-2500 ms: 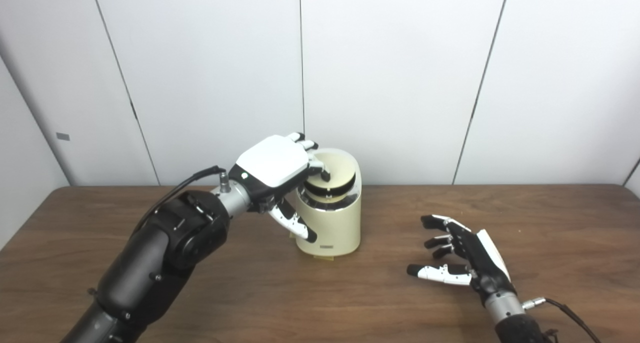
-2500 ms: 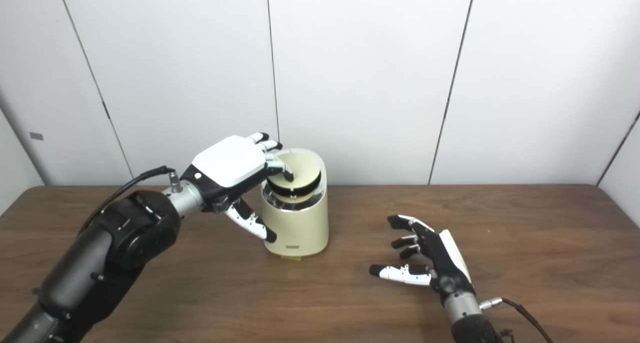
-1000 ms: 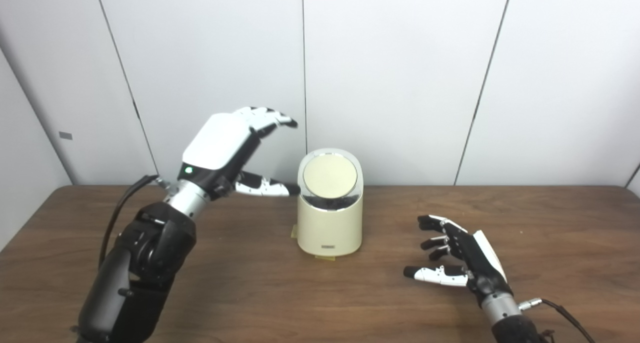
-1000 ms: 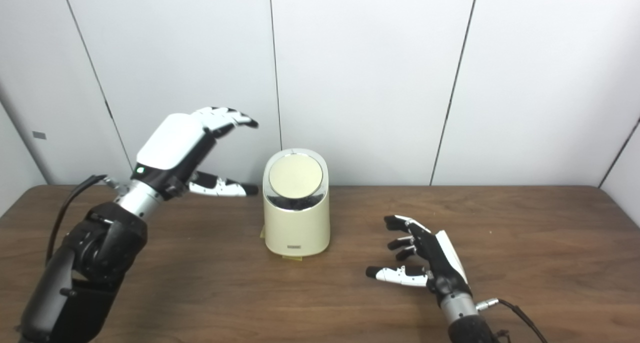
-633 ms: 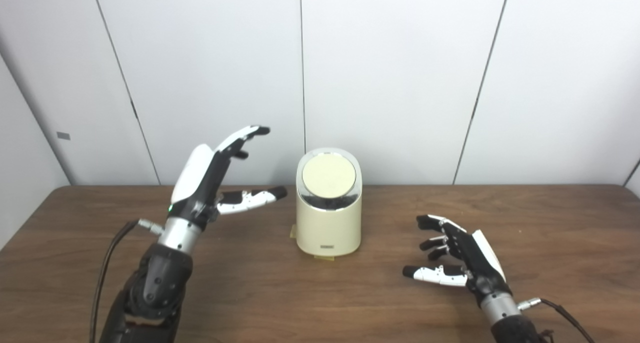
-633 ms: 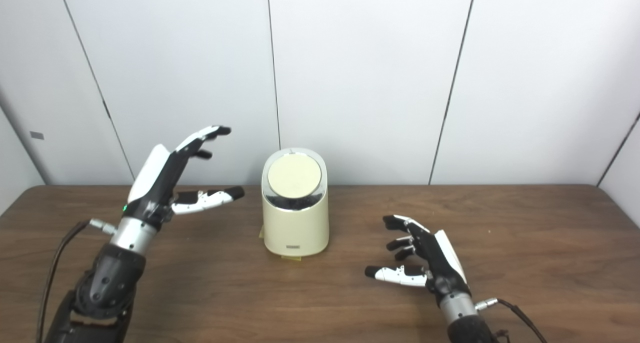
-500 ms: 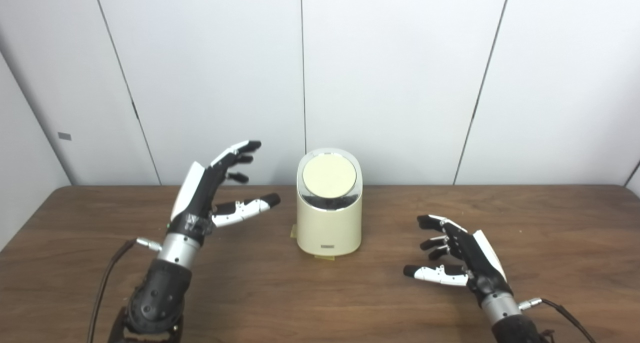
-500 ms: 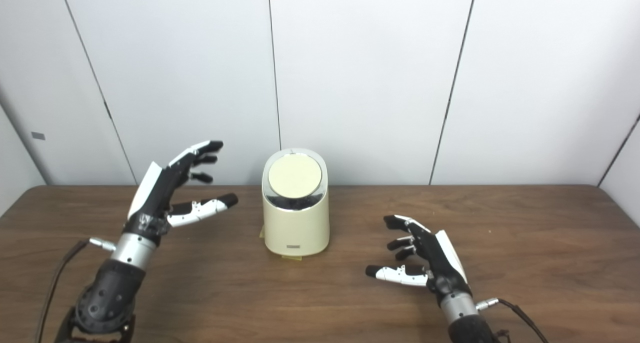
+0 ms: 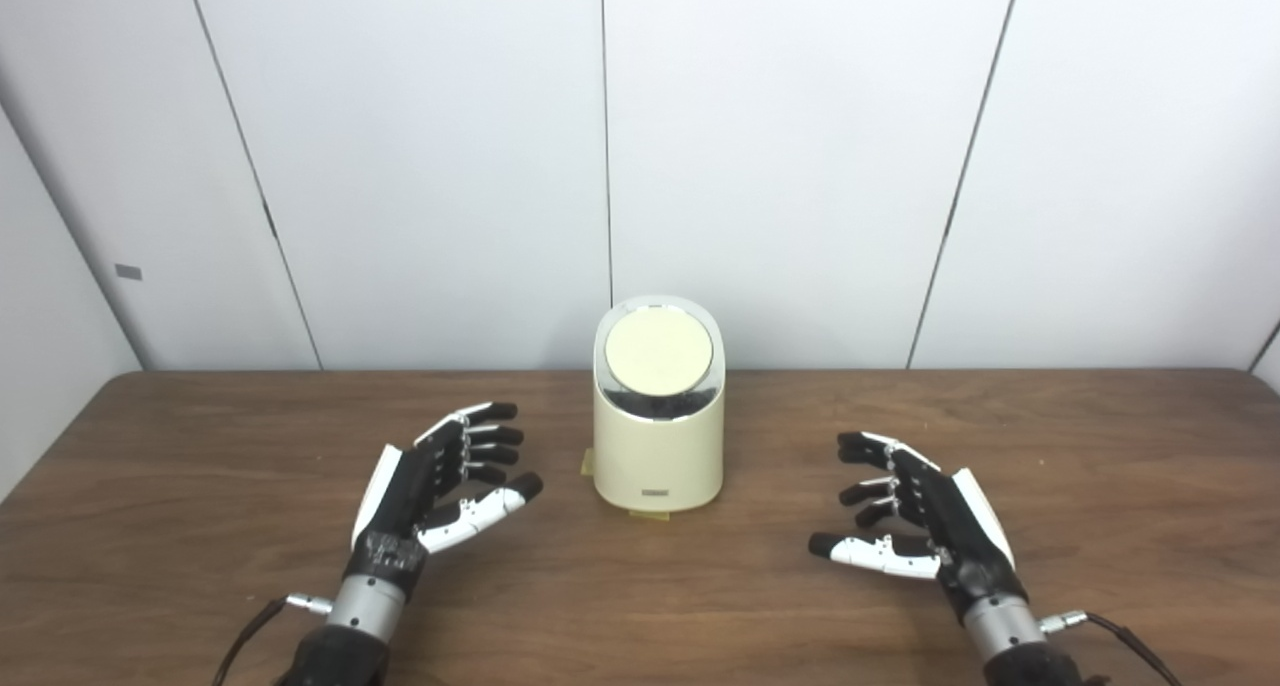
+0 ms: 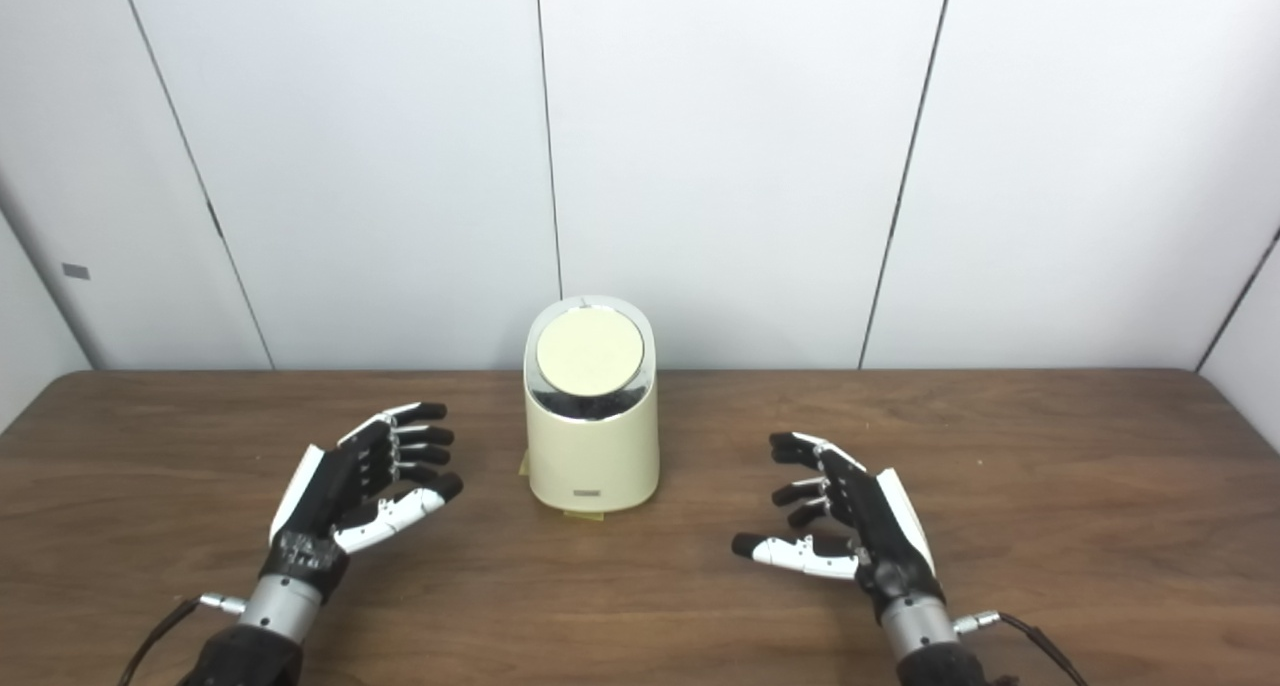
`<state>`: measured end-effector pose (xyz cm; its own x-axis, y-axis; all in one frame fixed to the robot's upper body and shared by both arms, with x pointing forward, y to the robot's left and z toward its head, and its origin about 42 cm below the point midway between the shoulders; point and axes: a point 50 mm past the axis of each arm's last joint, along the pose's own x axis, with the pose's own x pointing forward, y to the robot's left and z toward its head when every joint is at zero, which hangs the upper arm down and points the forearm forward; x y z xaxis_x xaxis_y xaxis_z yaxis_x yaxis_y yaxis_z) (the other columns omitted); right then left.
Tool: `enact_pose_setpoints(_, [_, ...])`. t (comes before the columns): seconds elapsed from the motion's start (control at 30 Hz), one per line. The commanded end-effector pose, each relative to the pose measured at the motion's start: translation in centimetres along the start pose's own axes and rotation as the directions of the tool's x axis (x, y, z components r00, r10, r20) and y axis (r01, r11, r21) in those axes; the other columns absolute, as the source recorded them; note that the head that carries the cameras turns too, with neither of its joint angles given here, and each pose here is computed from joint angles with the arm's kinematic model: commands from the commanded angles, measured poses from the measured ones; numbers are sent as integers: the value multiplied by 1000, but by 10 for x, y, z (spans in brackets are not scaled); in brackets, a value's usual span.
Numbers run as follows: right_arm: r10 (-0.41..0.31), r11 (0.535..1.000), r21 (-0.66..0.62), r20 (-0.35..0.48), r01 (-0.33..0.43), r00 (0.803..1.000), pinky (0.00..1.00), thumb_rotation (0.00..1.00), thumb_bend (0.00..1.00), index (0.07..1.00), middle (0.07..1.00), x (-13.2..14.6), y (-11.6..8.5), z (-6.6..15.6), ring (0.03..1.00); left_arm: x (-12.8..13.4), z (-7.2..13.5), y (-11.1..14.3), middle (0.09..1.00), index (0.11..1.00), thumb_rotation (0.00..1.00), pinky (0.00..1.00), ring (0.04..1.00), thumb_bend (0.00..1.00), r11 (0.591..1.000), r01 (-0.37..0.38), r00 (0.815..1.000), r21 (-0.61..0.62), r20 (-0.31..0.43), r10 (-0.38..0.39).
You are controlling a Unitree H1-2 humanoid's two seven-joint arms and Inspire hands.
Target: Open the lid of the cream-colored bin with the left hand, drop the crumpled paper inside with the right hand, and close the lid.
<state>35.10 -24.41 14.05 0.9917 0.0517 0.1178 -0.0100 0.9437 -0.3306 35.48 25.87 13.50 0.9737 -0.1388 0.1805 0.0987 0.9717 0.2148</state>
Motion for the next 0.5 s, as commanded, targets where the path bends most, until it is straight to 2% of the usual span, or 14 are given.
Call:
enact_pose_setpoints(0.0, [-27, 999, 38, 90, 24, 996, 512, 206, 782, 774, 771, 5, -2, 16, 620, 10, 15, 1, 729, 801, 300, 610, 686, 790, 1000, 2, 996, -8, 89, -2])
enact_pose_setpoints(0.3, [-25, 997, 75, 69, 20, 997, 524, 237, 810, 801, 788, -6, 1, 15, 617, 6, 8, 1, 743, 807, 312, 624, 697, 788, 1000, -4, 997, -20, 83, 6])
enact_pose_setpoints(0.47, [-33, 995, 93, 81, 25, 996, 524, 206, 816, 809, 793, -6, -2, 15, 612, 5, 7, 1, 747, 799, 314, 633, 701, 786, 1000, 2, 997, -13, 75, -1])
